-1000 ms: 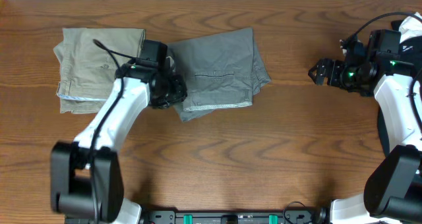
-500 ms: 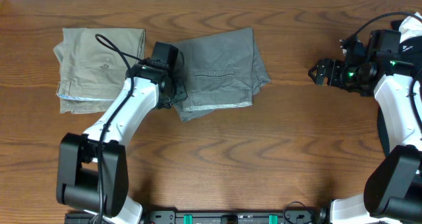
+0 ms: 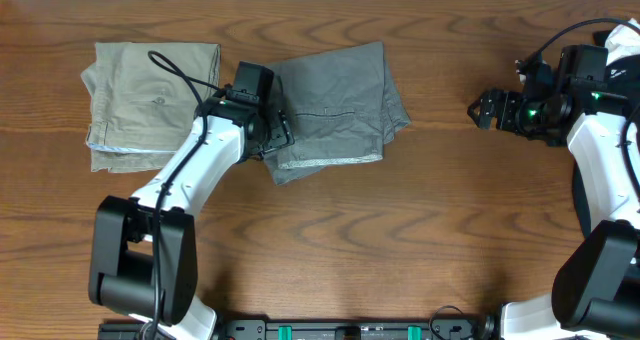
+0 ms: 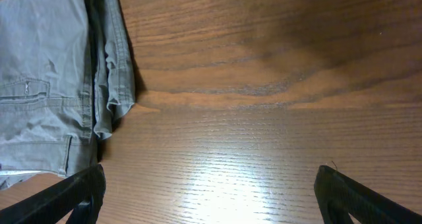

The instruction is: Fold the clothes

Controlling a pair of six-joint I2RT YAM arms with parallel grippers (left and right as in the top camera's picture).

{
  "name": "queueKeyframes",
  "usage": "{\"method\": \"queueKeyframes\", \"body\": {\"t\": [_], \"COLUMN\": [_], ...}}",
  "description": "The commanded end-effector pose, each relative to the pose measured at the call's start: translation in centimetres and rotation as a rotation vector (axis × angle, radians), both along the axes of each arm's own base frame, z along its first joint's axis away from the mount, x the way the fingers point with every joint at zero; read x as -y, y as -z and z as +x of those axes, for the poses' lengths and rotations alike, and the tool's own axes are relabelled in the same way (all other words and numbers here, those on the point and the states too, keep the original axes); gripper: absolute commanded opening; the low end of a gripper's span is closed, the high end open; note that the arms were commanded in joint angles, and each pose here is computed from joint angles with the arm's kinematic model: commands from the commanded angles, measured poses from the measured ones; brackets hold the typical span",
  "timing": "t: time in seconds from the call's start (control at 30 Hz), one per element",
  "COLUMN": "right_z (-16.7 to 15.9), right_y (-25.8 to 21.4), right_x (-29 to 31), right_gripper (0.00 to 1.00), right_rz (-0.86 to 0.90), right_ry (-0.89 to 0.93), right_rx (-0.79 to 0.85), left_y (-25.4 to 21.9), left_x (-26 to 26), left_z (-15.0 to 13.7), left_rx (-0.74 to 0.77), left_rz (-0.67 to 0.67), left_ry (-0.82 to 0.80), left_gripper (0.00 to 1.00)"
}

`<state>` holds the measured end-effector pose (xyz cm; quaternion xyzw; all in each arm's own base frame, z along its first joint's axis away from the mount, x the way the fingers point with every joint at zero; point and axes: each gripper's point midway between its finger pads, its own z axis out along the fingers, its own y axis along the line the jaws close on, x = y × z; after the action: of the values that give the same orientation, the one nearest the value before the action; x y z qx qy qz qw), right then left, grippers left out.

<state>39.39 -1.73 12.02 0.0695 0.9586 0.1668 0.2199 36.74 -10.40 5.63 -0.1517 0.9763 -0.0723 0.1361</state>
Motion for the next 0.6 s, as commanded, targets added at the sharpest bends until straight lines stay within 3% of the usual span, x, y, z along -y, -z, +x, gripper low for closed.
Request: {"method": "queueKeyframes", "body": {"t": [0.0, 0.13, 0.57], "right_z": [0.1, 0.1, 0.1], "right_y": [0.0, 0.0, 0.0], "right_x": [0.1, 0.1, 0.1], "right_gripper": [0.99, 0.99, 0.99], "right_rz": [0.005, 0.005, 0.005], "right_ry": [0.010, 0.010, 0.010], "right_rx": [-0.002, -0.002, -0.002], "left_y": [1.7, 3.3, 6.5], "left_x": [0.3, 1.1, 2.1], "left_z": [-0.5, -0.8, -1.6], "left_rx": [-0.046, -0.074, -0.145], "left_rz": [0.014, 0.022, 0.045], "left_ry": [0.008, 0.032, 0.062], "left_gripper": [0.79, 0.87, 0.90]}}
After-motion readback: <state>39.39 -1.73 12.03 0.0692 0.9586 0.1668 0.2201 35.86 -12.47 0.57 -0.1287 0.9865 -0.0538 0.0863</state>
